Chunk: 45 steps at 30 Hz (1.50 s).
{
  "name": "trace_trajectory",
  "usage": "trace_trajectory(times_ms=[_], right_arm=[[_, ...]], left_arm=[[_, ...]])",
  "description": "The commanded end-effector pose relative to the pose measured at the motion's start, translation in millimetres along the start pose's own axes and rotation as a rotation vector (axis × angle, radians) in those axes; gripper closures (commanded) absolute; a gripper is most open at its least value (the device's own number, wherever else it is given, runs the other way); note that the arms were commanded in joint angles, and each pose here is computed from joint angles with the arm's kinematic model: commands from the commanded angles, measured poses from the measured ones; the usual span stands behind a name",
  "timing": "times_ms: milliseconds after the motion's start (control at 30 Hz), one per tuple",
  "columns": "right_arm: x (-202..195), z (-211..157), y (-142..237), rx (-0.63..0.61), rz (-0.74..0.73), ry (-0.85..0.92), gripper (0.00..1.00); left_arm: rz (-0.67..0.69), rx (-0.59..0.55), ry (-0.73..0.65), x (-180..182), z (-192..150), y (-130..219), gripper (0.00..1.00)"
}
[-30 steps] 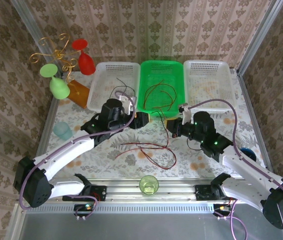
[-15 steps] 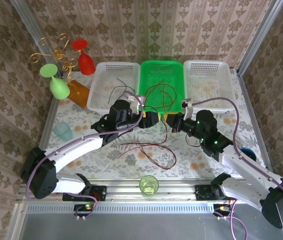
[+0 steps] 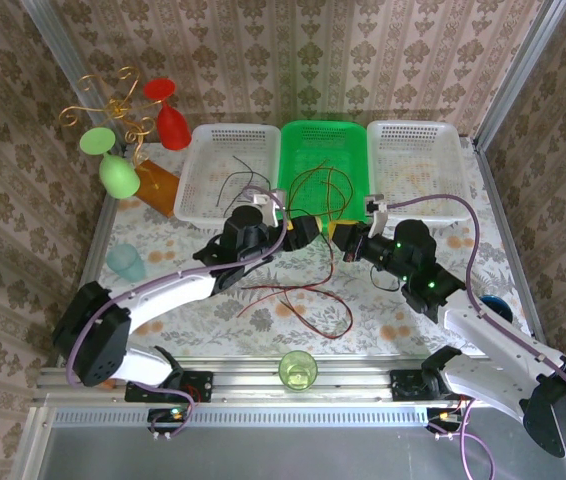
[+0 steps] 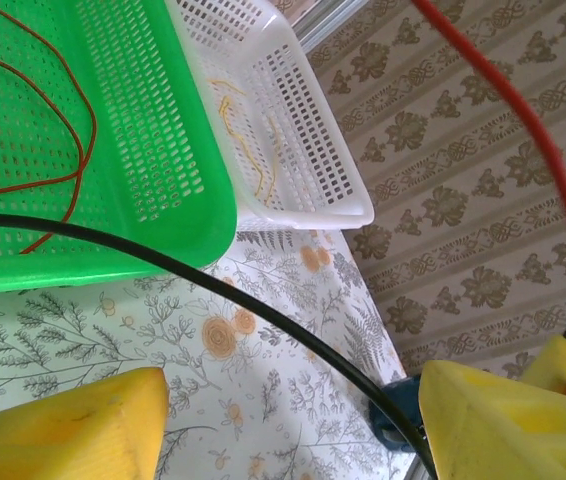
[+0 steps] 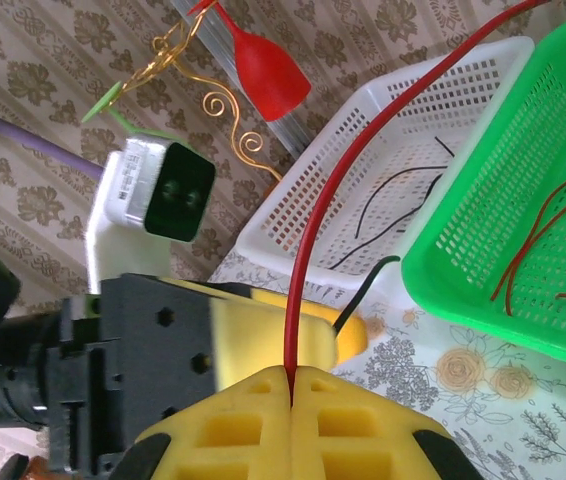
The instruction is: Untangle the cables
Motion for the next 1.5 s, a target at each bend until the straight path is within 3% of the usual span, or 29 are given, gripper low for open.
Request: trace_trajectory(times_ms=[0,100,167,367,433,500,700,900,1267,1467], right_arm=[[4,6,2,-0.039,0.033,0.001,1.00],[4,6,3,-0.041,0.034,-0.002,1.00],[4,6,4,-0.045,0.032,-0.001,1.00],[1,10,8,-0.061,0.015,0.000,1.00],[0,12,9,-0.066,0.008,0.001,1.00],[-3,13,11,-0.074,-0.006,0.002,1.00],[-10,24,24,-0.136,-0.065,-0.008,1.00],[-28,40,46,-0.230,-0.274,-0.046,1.00],[-35,66,85,-0.423,-0.368,-0.041,1.00],[-33,78,100,-0.485,-0.407,-0.001,1.00]], left_arm=[[-0.056,-0.068,0.017,-11,13,-5,0.32],[-0.076,-0.093,0.033,-11,16,-10,0.33],[-0.085,-0.113,0.042,-11,18,-12,0.39],[-0.043,-0.132,0.023,-7,20,-11,0.84],[-0.013,-0.137,0.000,-6,22,-6,0.94],[0.023,-0.144,-0.025,-4,24,-1,0.97],[0.129,-0.161,-0.116,-4,34,22,1.00],[0.255,-0.162,-0.235,-2,42,54,1.00],[0.481,-0.203,-0.501,-4,60,135,1.00],[0.607,-0.232,-0.573,1,70,174,1.00]])
Point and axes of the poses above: each hand's point on the last joint's axis, 136 mm out from that joint toward the fingers, its own y axis back along the fingers, its own x axis along the line the jaws close on, z = x × y, the point moved 5 cm from there along y, back along the fingers, and after that the axes turned 15 degrees about -y, right-handed, at the moved point
